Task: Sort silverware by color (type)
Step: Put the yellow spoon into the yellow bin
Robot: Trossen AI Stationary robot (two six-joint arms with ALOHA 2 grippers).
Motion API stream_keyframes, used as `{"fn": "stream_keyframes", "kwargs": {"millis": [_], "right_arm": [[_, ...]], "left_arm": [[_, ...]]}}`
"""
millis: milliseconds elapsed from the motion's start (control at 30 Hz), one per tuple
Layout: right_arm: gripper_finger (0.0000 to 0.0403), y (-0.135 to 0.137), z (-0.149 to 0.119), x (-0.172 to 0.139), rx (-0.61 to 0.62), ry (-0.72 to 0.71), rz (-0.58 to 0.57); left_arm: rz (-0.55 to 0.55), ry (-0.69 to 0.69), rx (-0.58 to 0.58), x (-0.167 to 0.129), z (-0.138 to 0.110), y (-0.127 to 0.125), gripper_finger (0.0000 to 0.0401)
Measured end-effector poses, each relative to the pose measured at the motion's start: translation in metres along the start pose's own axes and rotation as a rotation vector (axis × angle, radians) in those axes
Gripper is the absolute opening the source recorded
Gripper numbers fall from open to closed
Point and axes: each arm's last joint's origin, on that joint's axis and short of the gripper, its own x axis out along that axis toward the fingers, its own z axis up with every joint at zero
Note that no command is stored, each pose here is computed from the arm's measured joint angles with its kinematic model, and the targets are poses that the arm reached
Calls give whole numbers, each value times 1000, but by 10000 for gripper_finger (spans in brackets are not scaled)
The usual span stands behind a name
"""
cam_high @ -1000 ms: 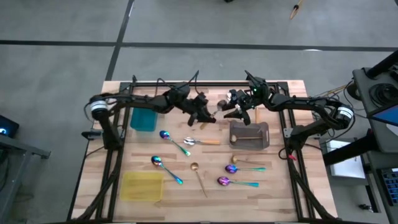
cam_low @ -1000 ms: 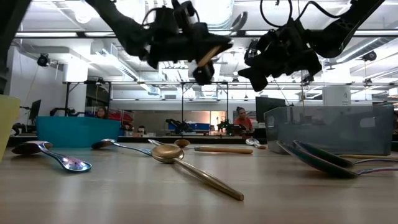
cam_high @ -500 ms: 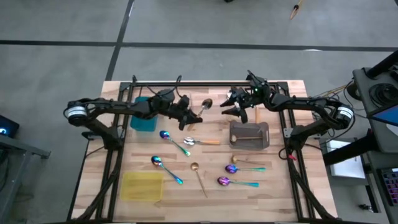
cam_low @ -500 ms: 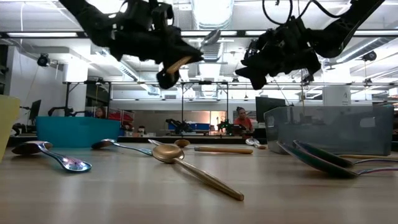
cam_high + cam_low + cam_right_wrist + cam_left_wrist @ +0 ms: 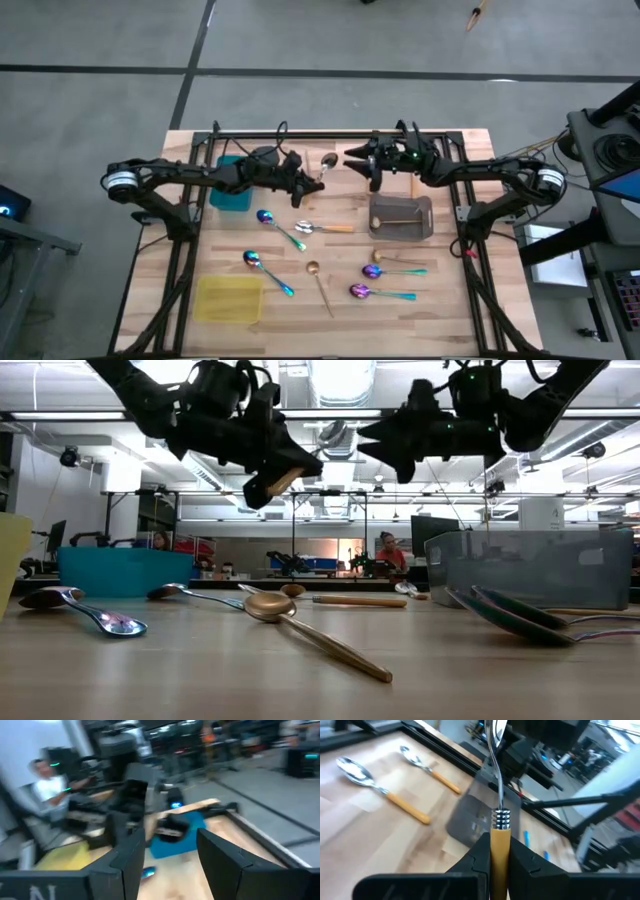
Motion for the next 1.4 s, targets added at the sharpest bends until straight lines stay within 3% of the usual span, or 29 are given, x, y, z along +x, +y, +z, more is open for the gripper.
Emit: {"fn": "stream_keyframes", "kwargs": {"millis": [767, 1133, 1267, 1400], "right_arm": [[166, 19, -1, 33, -39, -23, 48], [162, 20, -8, 46, -43, -53, 44], [123, 20, -7, 46, -58, -57, 36], [47, 21, -8, 46, -80, -56, 37]], "left_arm": [[72, -98, 74, 7, -6, -24, 13], [83, -73, 68, 17, -15, -19, 13], [84, -73, 80, 17, -15, -19, 13], [80, -74, 85, 17, -15, -19, 13]]}}
